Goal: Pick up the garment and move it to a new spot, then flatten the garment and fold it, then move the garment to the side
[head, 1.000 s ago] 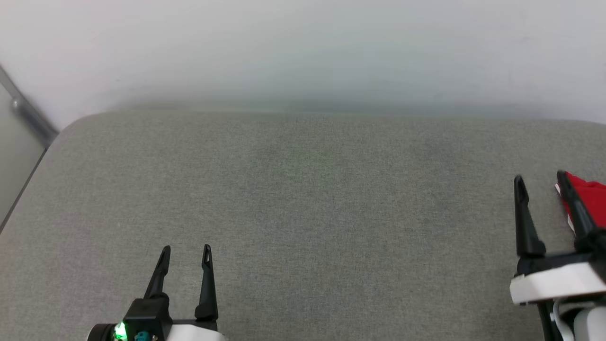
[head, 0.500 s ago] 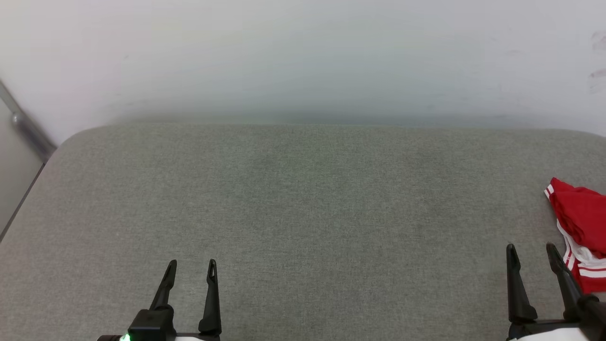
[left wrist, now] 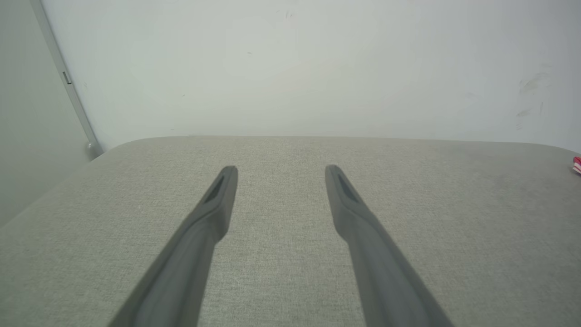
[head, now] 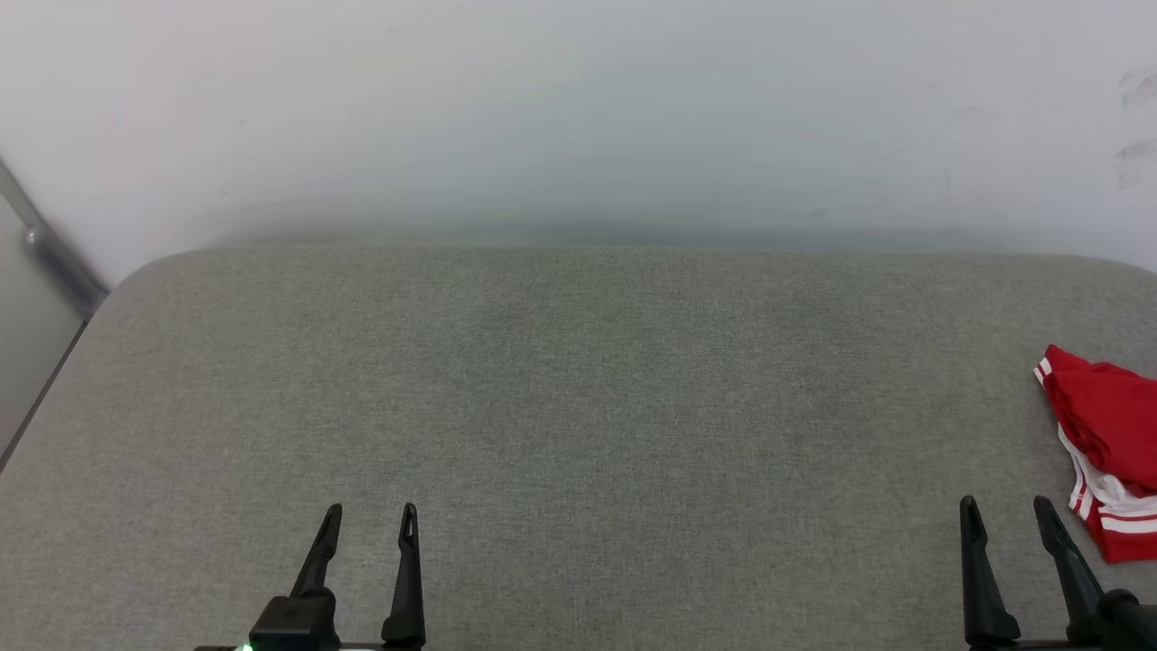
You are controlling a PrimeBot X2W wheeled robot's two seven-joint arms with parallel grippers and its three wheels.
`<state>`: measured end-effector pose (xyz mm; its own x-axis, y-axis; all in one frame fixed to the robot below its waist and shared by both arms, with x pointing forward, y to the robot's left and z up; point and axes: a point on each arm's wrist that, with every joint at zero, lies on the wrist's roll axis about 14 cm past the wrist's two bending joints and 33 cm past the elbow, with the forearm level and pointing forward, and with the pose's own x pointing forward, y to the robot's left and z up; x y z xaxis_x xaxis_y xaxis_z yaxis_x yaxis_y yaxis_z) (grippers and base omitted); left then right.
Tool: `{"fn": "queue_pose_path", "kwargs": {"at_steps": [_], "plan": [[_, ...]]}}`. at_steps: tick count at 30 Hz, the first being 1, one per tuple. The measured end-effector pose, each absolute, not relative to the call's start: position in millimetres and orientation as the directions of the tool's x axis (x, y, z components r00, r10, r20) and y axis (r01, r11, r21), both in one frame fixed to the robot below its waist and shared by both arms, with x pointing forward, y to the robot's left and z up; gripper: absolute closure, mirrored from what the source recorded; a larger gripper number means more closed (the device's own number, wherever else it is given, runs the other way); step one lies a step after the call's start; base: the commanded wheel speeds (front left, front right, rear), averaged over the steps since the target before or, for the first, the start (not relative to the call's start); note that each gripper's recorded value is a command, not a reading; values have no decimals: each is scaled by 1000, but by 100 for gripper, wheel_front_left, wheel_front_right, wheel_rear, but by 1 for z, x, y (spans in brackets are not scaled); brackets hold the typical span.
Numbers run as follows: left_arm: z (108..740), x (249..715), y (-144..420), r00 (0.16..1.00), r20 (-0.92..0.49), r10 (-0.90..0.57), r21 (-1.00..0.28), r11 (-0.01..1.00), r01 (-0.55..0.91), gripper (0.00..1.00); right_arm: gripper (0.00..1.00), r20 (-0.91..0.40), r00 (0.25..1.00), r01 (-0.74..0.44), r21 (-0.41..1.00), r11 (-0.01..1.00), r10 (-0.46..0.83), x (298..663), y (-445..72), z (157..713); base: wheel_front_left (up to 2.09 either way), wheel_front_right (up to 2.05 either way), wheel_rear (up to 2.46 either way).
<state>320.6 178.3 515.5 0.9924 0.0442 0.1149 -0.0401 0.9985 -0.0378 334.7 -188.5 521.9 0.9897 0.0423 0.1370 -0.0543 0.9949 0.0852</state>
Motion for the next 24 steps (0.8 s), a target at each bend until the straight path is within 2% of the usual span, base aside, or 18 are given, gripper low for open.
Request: {"fn": "queue_pose_path", "kwargs": {"at_steps": [4, 5, 11, 20, 21, 24], "plan": [[514, 319, 179, 993, 109, 45, -37, 998, -41, 0, 0, 135, 990, -57, 92, 994, 44, 335, -187, 521, 0, 0, 0], [511, 319, 179, 994, 102, 45, -37, 998, -41, 100, 100, 127, 991, -57, 93, 994, 45, 335, -187, 519, 0, 0, 0], [488, 311, 180, 998, 23, 52, -54, 997, -51, 100, 100, 65, 997, -45, 112, 993, 37, 333, -189, 500, 0, 0, 0], [481, 316, 186, 997, -22, 75, -235, 969, -78, 100, 100, 24, 1000, -5, 284, 959, -2, 335, -195, 492, 0, 0, 0], [479, 319, 188, 996, -40, 80, -307, 948, -88, 100, 100, 18, 1000, 7, 352, 936, -14, 338, -196, 492, 0, 0, 0], [479, 322, 189, 996, -45, 81, -359, 929, -92, 100, 100, 13, 1000, 15, 402, 915, -22, 341, -197, 492, 0, 0, 0]]}}
